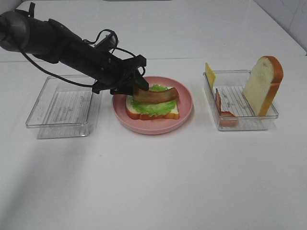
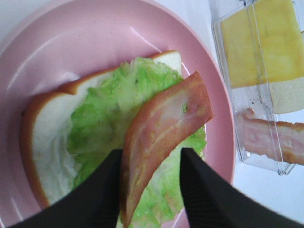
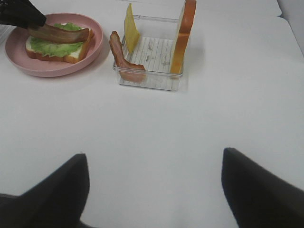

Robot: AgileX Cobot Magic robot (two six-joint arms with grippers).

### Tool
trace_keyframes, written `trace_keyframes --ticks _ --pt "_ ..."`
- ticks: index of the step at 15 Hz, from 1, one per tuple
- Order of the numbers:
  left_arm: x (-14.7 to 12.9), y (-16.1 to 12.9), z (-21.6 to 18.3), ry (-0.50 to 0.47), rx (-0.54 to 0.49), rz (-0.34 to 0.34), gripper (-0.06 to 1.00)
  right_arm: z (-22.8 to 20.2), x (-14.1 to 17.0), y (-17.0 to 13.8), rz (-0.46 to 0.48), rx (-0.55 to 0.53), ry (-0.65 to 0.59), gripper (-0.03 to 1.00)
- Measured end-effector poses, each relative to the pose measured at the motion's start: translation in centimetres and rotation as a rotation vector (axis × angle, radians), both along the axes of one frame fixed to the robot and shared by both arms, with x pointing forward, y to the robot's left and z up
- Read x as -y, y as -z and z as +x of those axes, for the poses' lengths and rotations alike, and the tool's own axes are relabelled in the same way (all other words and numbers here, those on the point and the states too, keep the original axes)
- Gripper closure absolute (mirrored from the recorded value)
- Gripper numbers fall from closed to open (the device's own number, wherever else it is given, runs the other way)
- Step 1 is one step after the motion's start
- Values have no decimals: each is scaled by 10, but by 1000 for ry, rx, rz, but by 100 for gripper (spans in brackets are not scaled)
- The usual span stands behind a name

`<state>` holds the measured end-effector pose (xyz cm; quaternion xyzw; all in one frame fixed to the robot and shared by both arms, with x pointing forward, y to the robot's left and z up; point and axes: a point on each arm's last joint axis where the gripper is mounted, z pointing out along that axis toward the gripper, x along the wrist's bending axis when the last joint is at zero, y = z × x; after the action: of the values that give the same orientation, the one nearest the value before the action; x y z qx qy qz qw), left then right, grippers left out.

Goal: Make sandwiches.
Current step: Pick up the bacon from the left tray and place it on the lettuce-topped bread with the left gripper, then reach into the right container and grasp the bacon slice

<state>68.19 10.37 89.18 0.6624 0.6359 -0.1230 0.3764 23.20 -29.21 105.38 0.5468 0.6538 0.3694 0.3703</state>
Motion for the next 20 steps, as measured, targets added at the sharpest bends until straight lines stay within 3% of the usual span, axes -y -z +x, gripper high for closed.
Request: trace_keyframes --ticks 1,4,8,11,15,17,20 --pt "0 -2 1 -7 9 1 42 0 0 0 0 0 0 23" --pt "-2 -13 1 -11 32 -4 19 0 0 0 0 0 0 23" --pt "-31 -56 5 -12 102 8 16 0 0 0 0 0 0 23" --pt "-65 -96 -3 17 105 67 16 0 0 0 0 0 0 23" --pt "-99 -148 -27 33 121 269 16 0 0 0 0 0 0 23" --pt "-118 -182 -51 16 109 456 16 0 0 0 0 0 0 23" --pt "-133 -205 -78 -1 63 579 16 0 0 0 0 0 0 23"
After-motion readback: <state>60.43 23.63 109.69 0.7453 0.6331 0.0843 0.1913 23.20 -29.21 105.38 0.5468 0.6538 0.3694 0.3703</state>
